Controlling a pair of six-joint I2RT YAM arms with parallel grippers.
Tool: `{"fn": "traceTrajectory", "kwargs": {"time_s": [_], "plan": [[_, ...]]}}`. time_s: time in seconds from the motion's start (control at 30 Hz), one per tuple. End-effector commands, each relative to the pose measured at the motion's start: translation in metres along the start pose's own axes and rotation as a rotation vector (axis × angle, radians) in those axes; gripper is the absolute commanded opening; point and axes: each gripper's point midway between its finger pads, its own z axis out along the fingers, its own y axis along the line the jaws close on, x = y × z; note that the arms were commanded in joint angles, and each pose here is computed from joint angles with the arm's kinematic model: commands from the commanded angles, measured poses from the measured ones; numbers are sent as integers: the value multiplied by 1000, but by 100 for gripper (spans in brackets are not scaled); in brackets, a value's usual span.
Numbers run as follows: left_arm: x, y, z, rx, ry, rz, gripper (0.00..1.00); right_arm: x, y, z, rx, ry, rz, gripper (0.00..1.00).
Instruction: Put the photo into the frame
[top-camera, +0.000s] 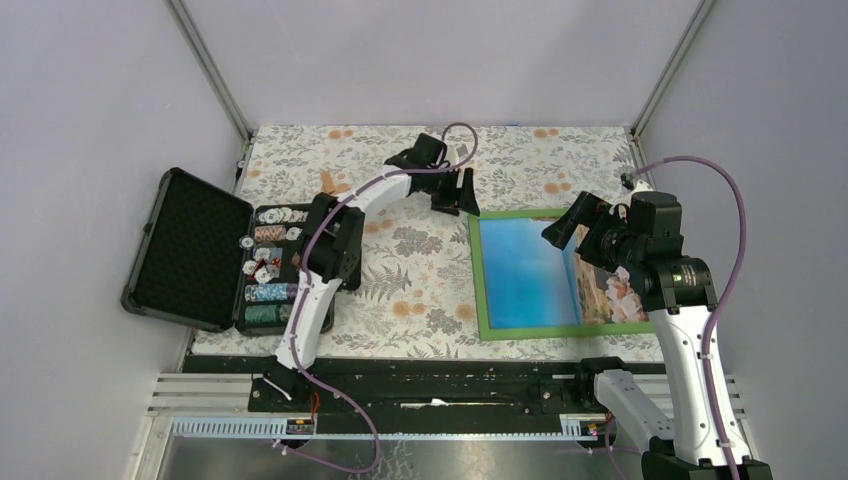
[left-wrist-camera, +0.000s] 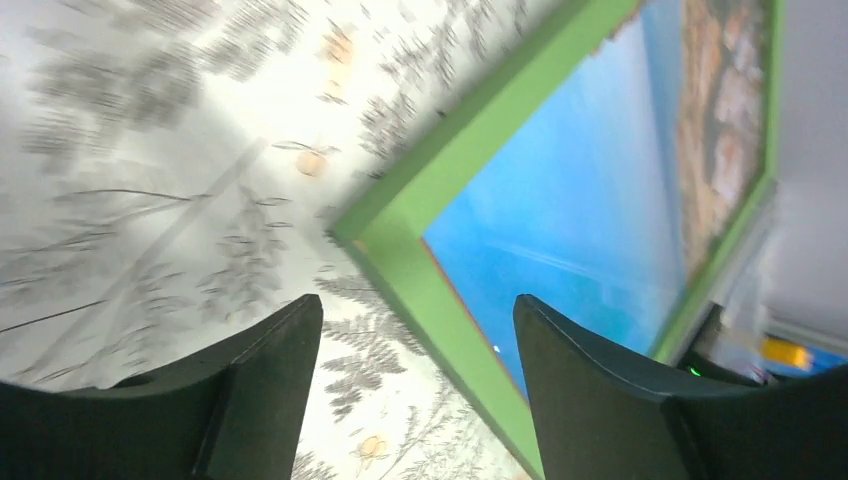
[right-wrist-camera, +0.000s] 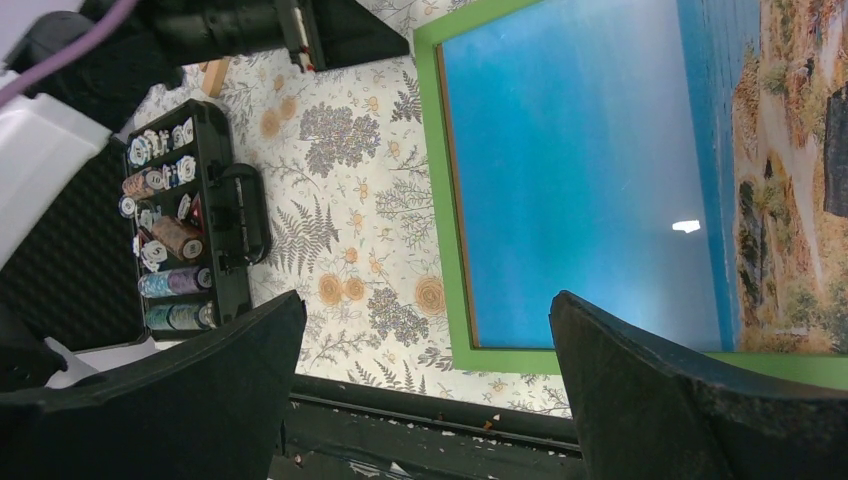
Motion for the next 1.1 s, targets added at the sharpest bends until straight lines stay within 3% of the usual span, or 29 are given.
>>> {"fn": "traceTrajectory", "kwargs": {"time_s": [0.0,0.17,0.33,0.5,0.77,1.07], "plan": [[-72,-18,-71,-232,-247,202,78,-8,12,-10,-47,-36,-12,100],[-79,-46,-143,-371,-346,242,81,-13,17,-21,-50,-50,-34,100],[-69,-150,-244,-221,-588,338,82,-27,33,-45,-89,-105,-95,100],[-35,-221,-336,-162,-756,448,85,-42,56,-77,-166,-196,-141,100],[24,-287,-461,-98,-1056,556,96,-71,83,-127,-238,-389,-204,100],[79,-333,-540,26,-1283,660,99,-82,105,-188,-356,-620,-241,100]]}}
